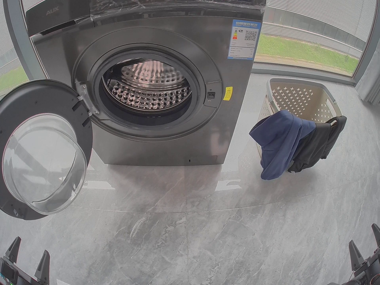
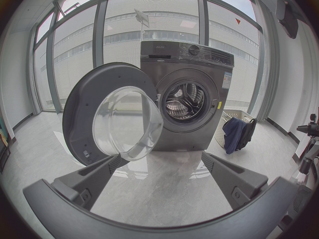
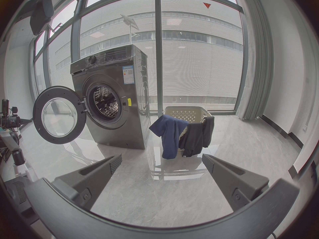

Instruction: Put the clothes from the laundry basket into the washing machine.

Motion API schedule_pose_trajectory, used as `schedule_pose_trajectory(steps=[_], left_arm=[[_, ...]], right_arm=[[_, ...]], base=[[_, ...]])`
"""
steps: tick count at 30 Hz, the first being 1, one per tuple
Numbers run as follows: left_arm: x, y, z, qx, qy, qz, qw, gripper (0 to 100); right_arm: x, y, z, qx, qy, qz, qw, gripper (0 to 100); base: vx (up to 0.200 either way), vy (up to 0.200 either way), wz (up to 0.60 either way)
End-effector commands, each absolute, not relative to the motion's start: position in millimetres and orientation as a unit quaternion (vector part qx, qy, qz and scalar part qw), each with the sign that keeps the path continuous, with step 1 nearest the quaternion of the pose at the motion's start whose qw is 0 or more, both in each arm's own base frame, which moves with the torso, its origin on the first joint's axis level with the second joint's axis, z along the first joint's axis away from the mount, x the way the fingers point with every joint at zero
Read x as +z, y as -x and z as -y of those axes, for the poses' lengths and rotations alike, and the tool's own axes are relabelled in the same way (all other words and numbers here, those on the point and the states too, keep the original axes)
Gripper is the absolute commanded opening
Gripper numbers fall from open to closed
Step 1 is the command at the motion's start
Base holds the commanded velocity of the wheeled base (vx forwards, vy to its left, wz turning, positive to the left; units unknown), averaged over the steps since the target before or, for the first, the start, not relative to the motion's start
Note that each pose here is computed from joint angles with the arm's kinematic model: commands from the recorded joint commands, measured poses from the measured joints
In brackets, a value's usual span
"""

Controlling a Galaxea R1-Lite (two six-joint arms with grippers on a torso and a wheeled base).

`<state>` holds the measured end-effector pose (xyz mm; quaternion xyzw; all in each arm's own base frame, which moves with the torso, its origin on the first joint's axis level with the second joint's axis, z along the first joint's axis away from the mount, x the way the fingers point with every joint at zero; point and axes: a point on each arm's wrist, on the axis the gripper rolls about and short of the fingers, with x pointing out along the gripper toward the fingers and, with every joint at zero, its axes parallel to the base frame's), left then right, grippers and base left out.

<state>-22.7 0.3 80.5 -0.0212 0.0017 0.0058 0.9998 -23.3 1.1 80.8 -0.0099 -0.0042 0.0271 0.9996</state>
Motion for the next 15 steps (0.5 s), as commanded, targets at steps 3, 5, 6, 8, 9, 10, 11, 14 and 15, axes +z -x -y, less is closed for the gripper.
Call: schedule_pose_trajectory(steps=[3, 5, 6, 8, 9, 10, 11, 14, 15], left_arm=[[76.2, 22.5, -0.3, 0.006, 0.021, -0.004, 1.000, 100], [76.2, 22.5, -0.3, 0.006, 0.021, -0.004, 1.000, 100], [76.2, 22.5, -0.3, 0.006, 0.021, -0.004, 1.000, 100], [76.2, 22.5, -0.3, 0.006, 0.021, -0.004, 1.000, 100], [76.2, 22.4, -0.4, 0.005, 0.021, -0.004, 1.000, 100], [76.2, 22.4, -0.4, 0.005, 0.021, -0.004, 1.000, 100], [76.2, 22.4, -0.4, 0.005, 0.021, -0.004, 1.000, 100], [76.2, 22.6, -0.4, 0.005, 0.021, -0.003, 1.000, 100], [76.2, 22.4, -0.4, 0.005, 0.021, -0.004, 1.000, 100]], right_arm=[[76.1, 23.0, -1.1, 0.028, 0.010, 0.002, 1.000, 100], [75.6, 22.8, -1.1, 0.028, 0.010, 0.001, 1.000, 100], [76.1, 23.0, -1.1, 0.028, 0.010, 0.002, 1.000, 100], [75.6, 22.8, -1.1, 0.028, 0.010, 0.001, 1.000, 100], [75.6, 22.8, -1.1, 0.028, 0.010, 0.001, 1.000, 100], [76.1, 23.0, -1.1, 0.028, 0.010, 0.002, 1.000, 100], [76.1, 23.0, -1.1, 0.028, 0.010, 0.002, 1.000, 100], [76.1, 23.0, -1.1, 0.028, 0.010, 0.002, 1.000, 100], [75.6, 22.8, -1.1, 0.028, 0.010, 0.001, 1.000, 100]], base=[[0.000, 0.000, 0.00], [0.000, 0.000, 0.00], [0.000, 0.000, 0.00], [0.000, 0.000, 0.00], [0.000, 0.000, 0.00], [0.000, 0.000, 0.00], [0.000, 0.000, 0.00], [0.000, -0.200, 0.00], [0.000, -0.200, 0.00]])
